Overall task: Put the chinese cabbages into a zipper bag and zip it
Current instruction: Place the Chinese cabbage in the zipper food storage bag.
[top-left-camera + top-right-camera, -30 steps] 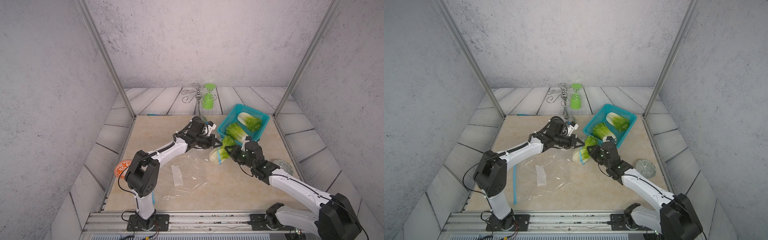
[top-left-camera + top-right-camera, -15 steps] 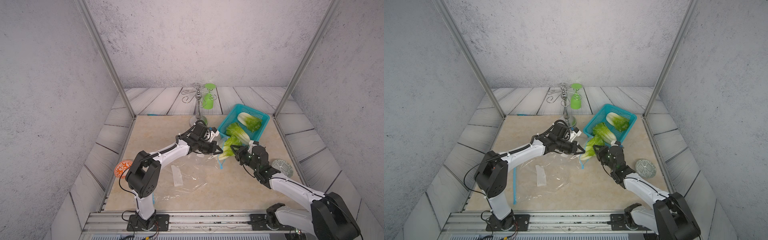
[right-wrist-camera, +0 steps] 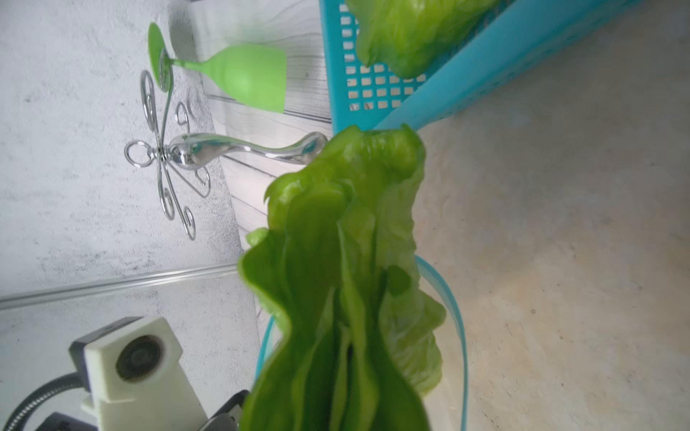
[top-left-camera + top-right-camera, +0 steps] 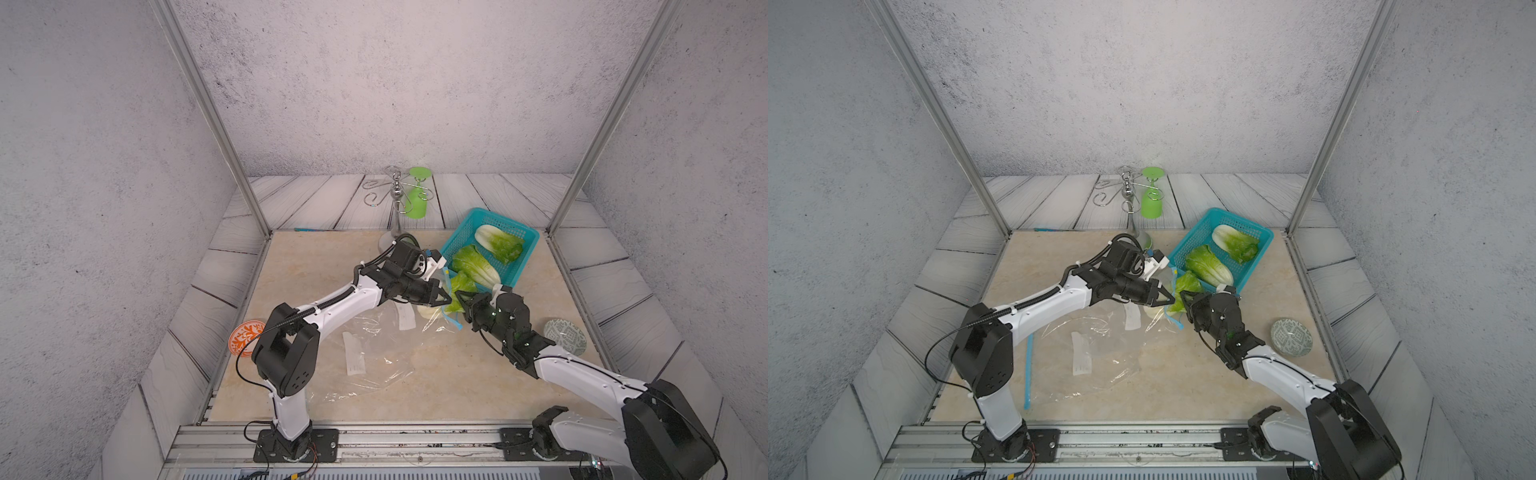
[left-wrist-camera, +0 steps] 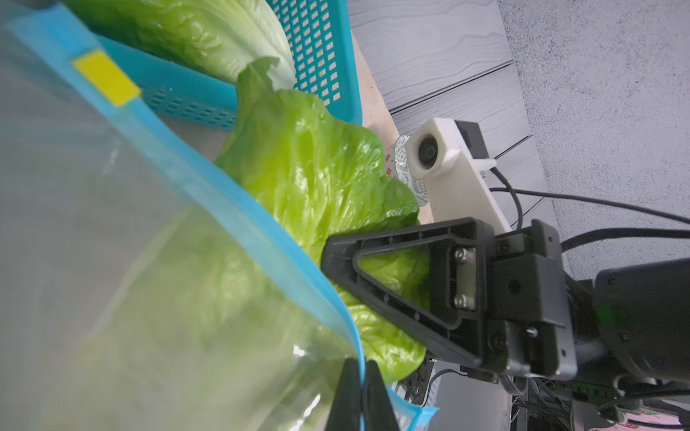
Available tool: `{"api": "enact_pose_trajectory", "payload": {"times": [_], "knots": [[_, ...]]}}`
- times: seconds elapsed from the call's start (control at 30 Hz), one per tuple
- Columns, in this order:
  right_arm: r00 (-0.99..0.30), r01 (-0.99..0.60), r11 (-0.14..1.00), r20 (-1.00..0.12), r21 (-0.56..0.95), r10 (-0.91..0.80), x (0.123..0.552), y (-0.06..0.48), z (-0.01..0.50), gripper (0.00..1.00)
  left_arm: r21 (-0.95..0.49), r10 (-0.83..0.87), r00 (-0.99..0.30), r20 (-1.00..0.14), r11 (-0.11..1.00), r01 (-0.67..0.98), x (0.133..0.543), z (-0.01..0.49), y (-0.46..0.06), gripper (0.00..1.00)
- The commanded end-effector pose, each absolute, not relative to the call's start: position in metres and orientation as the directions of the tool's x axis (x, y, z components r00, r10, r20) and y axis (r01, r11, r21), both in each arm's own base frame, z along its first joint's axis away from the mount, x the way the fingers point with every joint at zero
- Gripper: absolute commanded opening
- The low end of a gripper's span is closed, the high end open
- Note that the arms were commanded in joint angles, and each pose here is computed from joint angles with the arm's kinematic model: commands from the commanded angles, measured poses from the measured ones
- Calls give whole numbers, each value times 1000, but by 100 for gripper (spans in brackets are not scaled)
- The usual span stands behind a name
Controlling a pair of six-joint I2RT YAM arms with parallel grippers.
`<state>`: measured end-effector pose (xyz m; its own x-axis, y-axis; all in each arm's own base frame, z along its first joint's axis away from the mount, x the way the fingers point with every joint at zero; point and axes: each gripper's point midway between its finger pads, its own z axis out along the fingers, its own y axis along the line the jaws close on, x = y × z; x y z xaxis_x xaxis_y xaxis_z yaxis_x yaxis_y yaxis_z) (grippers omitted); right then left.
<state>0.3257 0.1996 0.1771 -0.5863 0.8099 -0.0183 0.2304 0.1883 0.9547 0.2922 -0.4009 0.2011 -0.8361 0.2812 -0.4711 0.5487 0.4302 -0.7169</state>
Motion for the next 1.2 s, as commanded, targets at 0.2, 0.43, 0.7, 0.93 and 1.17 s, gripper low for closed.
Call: {"api": "enact_pose_trajectory", "payload": {"times": [0.2, 0.43, 0.7, 0.93, 1.17], "knots": [[-800, 123, 268, -65, 956, 596, 317, 223, 193, 0, -665, 302, -795, -526, 436, 606, 314, 210, -403, 0], [-942, 99, 270, 3, 958, 335, 298, 245, 187, 1, -640, 297, -798, -524, 481, 599, 324, 202, -392, 0], [-980, 75, 287, 17, 955, 200, 278, 246, 175, 2, -623, 278, -799, -534, 509, 594, 335, 202, -378, 0], [-985, 121, 313, 75, 942, 157, 282, 251, 158, 4, -656, 276, -786, -553, 437, 615, 326, 220, -397, 0], [-939, 271, 363, 162, 891, 304, 301, 244, 146, 7, -670, 297, -756, -584, 350, 655, 296, 241, -409, 0]]}}
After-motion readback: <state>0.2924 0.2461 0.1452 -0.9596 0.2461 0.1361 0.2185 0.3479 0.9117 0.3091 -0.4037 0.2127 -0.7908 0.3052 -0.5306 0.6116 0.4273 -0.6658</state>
